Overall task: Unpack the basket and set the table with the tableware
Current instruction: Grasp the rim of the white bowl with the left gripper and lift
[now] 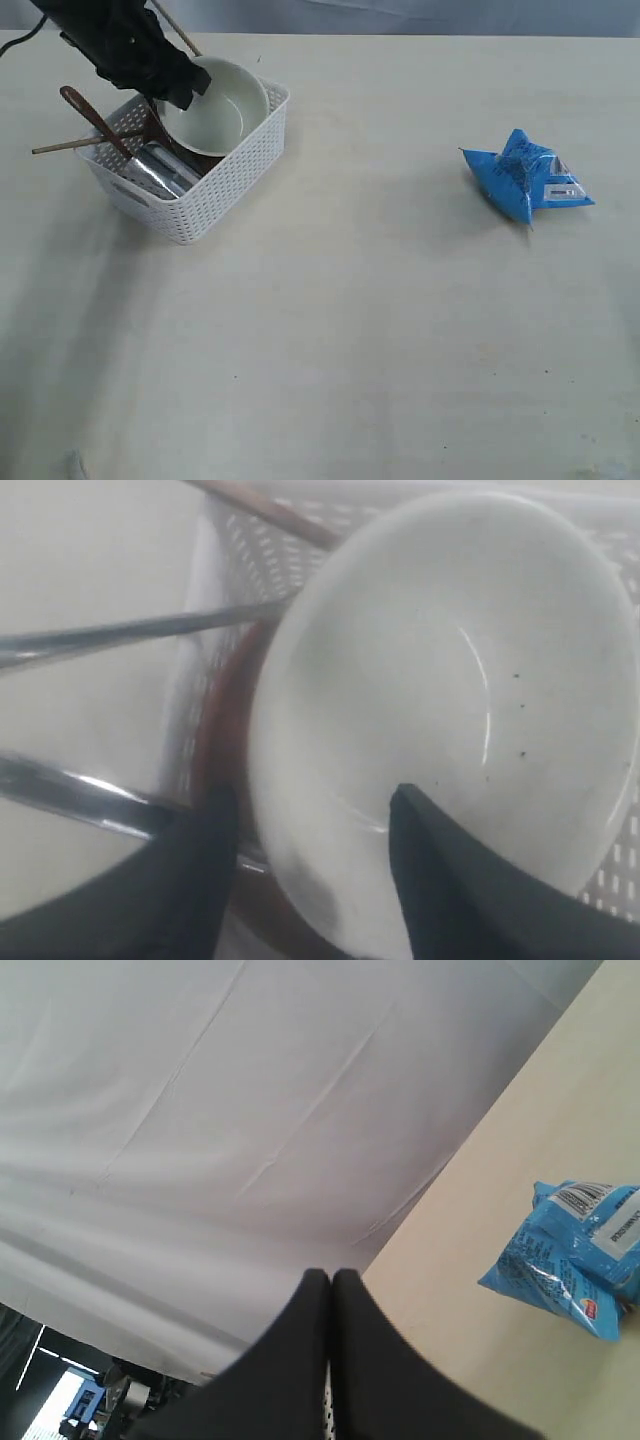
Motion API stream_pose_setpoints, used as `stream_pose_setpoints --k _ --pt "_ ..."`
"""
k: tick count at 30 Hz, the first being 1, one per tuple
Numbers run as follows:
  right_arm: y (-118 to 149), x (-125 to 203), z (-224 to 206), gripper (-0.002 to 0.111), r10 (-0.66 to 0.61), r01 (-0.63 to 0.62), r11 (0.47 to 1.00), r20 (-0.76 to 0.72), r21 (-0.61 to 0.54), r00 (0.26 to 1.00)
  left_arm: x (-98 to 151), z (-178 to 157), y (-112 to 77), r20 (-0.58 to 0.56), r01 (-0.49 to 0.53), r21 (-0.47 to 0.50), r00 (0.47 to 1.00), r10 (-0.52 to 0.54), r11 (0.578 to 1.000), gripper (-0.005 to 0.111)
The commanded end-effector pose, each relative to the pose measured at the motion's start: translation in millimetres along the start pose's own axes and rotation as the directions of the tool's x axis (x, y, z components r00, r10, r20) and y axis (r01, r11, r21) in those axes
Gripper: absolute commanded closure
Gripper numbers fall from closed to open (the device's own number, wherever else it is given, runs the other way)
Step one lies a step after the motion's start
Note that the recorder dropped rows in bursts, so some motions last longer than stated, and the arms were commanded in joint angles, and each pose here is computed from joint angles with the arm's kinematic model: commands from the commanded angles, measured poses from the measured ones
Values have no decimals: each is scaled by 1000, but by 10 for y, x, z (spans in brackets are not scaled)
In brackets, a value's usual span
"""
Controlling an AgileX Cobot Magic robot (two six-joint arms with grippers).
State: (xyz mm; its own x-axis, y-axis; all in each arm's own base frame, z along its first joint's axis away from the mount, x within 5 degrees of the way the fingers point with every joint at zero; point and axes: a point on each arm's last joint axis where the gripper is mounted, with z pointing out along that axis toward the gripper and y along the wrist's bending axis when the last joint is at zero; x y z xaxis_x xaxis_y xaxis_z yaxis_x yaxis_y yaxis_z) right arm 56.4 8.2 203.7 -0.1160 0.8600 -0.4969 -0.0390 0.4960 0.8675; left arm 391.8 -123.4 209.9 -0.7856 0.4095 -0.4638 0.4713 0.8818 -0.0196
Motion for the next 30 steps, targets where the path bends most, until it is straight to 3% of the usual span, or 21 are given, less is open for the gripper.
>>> stream_pose_setpoints --k 1,6,8,13,30 --pt "-6 1 -5 109 -8 8 1000 5 2 1000 -32 33 3 26 43 15 999 -43 999 61" --pt "-6 0 -5 109 -10 10 1000 5 1 1000 -9 112 8 7 45 17 999 -45 999 71" --pt "-6 0 -5 109 -10 10 1000 5 1 1000 -14 112 10 13 45 16 999 -46 999 86" --pt "-6 0 -5 109 -27 27 1000 5 1 1000 -24 112 13 24 45 12 999 -46 999 107" --pt "-6 0 -5 109 -27 27 1000 5 1 1000 -41 26 5 35 43 12 998 -43 999 107"
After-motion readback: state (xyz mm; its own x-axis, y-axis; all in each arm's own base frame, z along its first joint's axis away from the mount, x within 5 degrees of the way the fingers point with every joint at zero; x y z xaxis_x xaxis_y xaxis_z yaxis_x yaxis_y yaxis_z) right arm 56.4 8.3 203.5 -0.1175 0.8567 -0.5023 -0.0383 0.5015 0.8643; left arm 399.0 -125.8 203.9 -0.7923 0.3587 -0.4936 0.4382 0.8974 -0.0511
